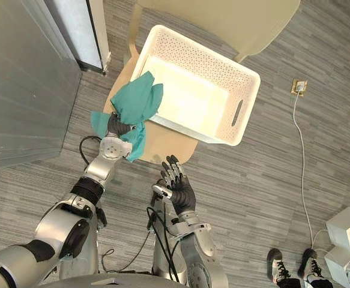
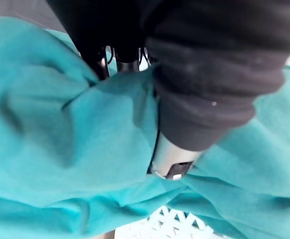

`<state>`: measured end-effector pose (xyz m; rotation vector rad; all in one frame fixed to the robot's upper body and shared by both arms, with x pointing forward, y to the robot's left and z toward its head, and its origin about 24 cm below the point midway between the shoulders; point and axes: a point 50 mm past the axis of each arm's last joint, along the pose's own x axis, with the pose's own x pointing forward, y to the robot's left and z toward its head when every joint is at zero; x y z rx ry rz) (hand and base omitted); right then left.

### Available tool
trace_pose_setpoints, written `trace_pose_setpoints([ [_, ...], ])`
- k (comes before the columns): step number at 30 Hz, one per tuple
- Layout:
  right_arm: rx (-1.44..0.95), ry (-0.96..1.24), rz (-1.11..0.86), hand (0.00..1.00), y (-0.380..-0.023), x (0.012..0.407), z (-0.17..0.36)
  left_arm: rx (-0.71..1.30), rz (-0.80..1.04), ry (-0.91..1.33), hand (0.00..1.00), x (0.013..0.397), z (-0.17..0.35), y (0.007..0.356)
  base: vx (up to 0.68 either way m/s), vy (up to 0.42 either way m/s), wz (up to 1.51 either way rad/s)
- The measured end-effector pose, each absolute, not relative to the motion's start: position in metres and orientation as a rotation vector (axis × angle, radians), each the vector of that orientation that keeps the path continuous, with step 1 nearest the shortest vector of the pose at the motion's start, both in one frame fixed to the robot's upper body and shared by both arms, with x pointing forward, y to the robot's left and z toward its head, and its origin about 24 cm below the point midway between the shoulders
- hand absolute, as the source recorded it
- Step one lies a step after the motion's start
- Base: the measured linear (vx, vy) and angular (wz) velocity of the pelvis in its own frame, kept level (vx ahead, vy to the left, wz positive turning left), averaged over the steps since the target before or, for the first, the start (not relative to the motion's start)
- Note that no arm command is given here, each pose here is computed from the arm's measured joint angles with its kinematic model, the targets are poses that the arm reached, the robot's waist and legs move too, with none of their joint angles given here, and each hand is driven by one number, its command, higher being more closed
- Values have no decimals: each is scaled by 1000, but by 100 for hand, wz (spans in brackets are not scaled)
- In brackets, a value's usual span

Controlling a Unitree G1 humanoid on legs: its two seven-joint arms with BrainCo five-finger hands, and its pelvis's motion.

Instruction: Pick up the laundry basket with both hands and put the clothes into the washing machine.

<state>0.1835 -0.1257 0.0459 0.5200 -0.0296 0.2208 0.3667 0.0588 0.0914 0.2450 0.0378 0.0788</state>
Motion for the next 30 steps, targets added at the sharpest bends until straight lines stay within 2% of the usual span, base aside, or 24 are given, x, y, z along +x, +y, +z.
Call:
trace_pose_setpoints([
  [9,527,26,193,0,-128,182,32,194,108,-32,100,356,97,70,0,0,9],
  [20,516,308,76,0,-138,171,-39,55,199,-319,100,322,137,125,20,-5,12],
  [25,513,369,37,0,-150,166,-53,-36,167,-407,100,308,152,137,35,3,30],
  [30,514,481,-22,0,-160,154,-76,-145,173,-414,100,291,146,157,4,7,29],
])
